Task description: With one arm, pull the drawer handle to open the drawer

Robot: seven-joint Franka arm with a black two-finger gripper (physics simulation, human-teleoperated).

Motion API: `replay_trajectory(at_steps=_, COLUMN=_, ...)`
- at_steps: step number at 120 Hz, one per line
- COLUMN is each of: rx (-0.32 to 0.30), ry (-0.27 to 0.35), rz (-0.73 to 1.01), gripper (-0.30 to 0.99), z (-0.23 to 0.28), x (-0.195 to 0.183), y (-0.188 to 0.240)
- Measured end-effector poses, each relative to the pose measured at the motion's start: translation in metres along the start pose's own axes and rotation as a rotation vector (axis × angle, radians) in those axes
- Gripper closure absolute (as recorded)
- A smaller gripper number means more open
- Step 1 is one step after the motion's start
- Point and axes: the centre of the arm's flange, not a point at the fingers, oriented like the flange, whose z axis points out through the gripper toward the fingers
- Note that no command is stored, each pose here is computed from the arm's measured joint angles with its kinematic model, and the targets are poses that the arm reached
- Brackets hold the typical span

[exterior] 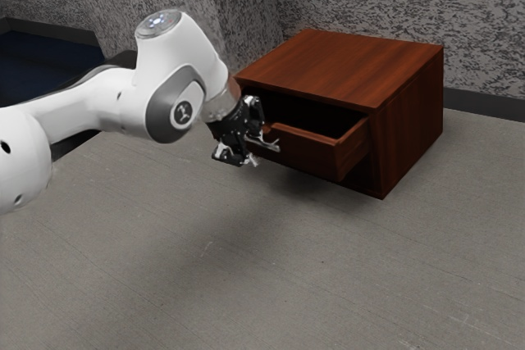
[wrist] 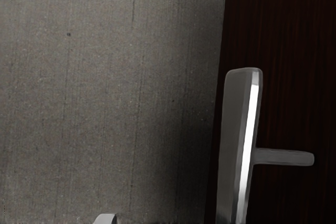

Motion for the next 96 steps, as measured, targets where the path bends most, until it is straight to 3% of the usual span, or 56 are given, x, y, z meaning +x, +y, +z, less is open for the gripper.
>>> replay_trajectory(at_steps=96, rx=0.041, ry=-0.022, rz=-0.075, gripper=0.47, z=-0.053, x=0.009, y=-0.087)
